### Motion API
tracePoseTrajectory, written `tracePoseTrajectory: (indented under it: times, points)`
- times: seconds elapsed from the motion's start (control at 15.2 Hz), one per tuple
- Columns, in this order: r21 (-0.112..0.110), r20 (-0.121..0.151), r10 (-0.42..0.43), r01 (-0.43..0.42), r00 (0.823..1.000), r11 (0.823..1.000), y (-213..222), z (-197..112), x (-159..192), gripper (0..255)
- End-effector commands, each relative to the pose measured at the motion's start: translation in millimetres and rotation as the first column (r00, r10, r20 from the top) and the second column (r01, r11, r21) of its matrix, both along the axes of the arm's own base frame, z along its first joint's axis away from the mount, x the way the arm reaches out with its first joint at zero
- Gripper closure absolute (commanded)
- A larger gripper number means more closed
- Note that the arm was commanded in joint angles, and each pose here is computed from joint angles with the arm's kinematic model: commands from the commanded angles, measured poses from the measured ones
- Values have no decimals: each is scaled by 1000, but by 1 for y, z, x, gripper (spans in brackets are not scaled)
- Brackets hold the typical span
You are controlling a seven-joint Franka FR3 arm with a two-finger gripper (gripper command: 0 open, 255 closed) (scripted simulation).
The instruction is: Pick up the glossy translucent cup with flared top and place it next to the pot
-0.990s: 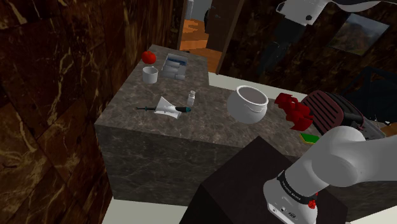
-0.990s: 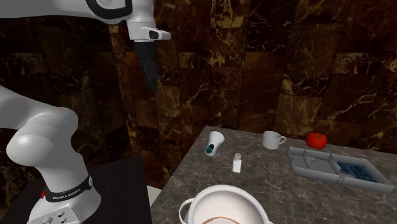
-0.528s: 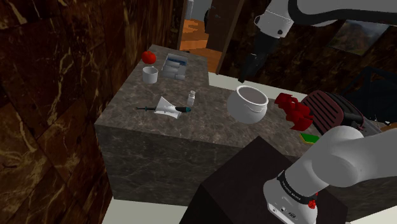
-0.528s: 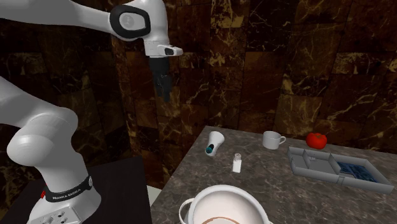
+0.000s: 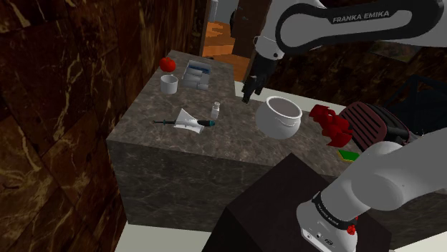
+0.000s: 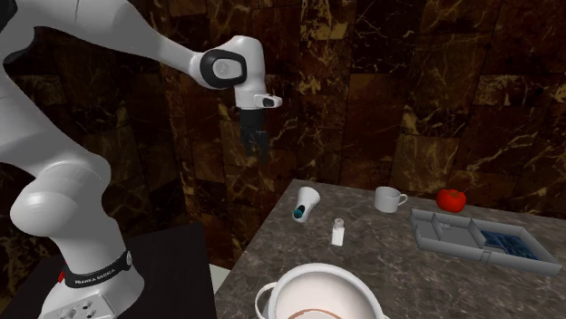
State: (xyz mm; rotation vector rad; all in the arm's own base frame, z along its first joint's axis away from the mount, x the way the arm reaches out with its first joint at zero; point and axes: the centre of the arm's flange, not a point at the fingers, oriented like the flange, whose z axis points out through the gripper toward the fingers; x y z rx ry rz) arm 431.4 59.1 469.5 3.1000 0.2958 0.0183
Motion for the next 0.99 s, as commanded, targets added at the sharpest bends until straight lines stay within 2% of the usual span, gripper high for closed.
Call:
tracePoseTrajectory:
  times: [0.0,0.92]
  points:
    - [-12,-3,18,-18,1000,1000,4,-22,17,0]
    - [-93,-36,138,-141,990,986,48,-166,132,0]
